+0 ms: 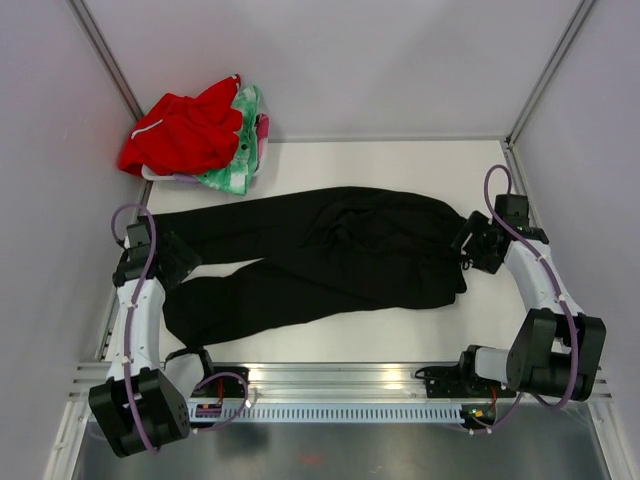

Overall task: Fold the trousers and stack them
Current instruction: Flatten the trousers out

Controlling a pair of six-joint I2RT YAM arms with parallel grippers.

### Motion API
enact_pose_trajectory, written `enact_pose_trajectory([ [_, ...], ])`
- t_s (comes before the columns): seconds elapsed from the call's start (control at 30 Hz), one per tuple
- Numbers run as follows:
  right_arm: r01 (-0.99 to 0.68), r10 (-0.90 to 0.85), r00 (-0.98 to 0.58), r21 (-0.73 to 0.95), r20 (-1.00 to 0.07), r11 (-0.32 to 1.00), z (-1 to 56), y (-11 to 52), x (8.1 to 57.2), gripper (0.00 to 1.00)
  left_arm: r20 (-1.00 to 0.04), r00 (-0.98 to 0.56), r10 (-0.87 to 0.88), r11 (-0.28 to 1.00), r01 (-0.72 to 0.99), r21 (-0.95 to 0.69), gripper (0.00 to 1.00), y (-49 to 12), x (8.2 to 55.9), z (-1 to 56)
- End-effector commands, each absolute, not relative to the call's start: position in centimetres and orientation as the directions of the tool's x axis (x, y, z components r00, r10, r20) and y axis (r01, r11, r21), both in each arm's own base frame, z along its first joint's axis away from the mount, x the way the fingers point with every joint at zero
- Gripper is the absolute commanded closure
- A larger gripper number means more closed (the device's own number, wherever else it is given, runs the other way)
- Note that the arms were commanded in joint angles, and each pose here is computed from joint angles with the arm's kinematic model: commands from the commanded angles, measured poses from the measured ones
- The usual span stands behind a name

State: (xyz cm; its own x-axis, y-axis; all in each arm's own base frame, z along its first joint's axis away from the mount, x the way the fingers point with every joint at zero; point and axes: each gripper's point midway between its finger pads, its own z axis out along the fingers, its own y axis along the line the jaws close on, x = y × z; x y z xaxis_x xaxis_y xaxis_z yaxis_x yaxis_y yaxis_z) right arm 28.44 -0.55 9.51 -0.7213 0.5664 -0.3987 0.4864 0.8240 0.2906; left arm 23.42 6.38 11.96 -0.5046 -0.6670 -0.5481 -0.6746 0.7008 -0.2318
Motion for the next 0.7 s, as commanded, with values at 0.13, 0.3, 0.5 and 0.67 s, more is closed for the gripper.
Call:
enact_pose_trajectory([
  [0.13, 0.498, 0.602, -0.684, 0.339, -0.412, 0.798, 6.0, -2.7, 27.9, 0.28, -0.502, -0.353, -0.790, 0.534, -0.798, -0.280, 0.03, 7.4, 23.3, 10.6],
  [0.3, 0.513, 0.682, -0.652, 0.469, -0.332, 0.719, 3.0, 0.0, 26.6, 0.35, -0.386, -0.299, -0.873, 0.430, -0.845, -0.318, 0.03, 6.9, 21.6, 8.1],
  [0.5, 0.500, 0.651, -0.681, 0.437, -0.335, 0.748, 1.9, -0.1, 25.8, 0.84, -0.358, -0.214, -0.909, 0.327, -0.899, -0.292, 0.05, 8.5, 19.8, 7.1],
  [0.67, 0.422, 0.619, -0.650, 0.468, -0.441, 0.776, 7.9, -0.8, 28.9, 1.00, -0.356, -0.128, -0.926, 0.237, -0.929, -0.283, 0.08, 10.3, 19.0, 6.9],
])
